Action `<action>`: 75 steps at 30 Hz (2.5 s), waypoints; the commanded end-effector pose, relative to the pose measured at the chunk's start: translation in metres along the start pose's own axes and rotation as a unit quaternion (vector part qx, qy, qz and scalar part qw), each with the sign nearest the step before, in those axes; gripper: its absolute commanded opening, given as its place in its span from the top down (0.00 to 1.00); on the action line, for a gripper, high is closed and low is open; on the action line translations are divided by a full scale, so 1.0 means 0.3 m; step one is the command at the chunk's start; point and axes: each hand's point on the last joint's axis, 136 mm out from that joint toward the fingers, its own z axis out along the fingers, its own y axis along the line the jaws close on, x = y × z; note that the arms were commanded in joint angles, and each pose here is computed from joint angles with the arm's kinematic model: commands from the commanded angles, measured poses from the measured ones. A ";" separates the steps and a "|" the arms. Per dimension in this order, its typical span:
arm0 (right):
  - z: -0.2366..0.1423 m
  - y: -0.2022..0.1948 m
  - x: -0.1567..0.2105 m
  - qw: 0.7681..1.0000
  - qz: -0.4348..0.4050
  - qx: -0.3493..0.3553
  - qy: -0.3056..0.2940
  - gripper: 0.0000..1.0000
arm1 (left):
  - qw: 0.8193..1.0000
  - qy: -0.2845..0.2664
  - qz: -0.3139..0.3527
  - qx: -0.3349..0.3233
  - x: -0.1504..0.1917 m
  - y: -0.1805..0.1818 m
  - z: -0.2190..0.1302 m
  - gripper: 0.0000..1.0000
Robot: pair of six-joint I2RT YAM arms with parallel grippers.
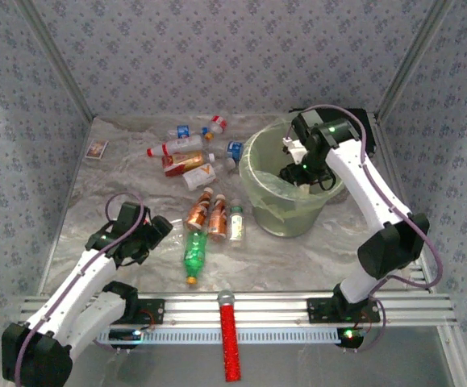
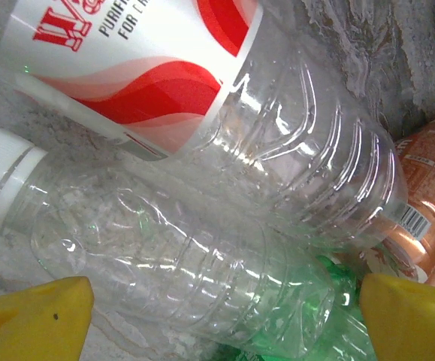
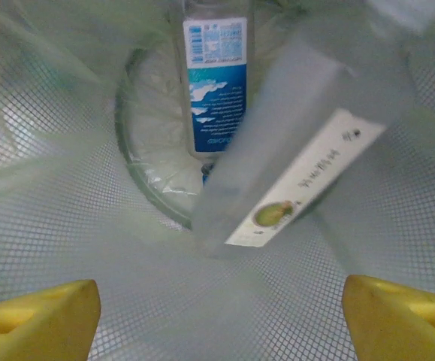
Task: Put the plastic bottles in the bin
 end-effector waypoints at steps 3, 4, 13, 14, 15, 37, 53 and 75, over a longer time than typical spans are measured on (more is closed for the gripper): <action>-0.169 0.003 -0.005 0.997 -0.004 0.001 -0.073 0.13 | 0.998 -0.056 -0.024 0.011 -0.074 -0.028 -0.027 0.07; -0.184 0.005 -0.007 0.997 -0.004 0.000 -0.081 0.13 | 0.997 -0.068 -0.023 0.009 -0.090 -0.030 -0.036 0.07; -0.302 0.097 -0.026 0.985 -0.031 -0.068 -0.153 0.13 | 0.986 -0.156 -0.060 -0.007 -0.257 -0.005 -0.045 0.05; -0.322 0.116 -0.029 0.982 -0.035 -0.082 -0.165 0.13 | 0.985 -0.158 -0.069 0.000 -0.271 -0.009 -0.036 0.05; -0.341 0.131 -0.029 0.979 -0.038 -0.094 -0.176 0.13 | 0.985 -0.157 -0.077 0.005 -0.282 -0.013 -0.025 0.05; -0.450 0.127 -0.041 0.956 -0.032 -0.104 -0.273 0.12 | 0.993 -0.102 -0.061 0.015 -0.298 -0.103 0.135 0.29; -0.466 0.240 -0.130 0.946 -0.108 -0.118 -0.281 0.12 | 0.993 -0.116 -0.001 0.023 -0.371 -0.223 0.023 0.33; -0.429 0.274 -0.093 0.949 -0.138 -0.121 -0.257 0.12 | 0.994 -0.095 -0.052 -0.008 -0.339 -0.106 0.240 0.30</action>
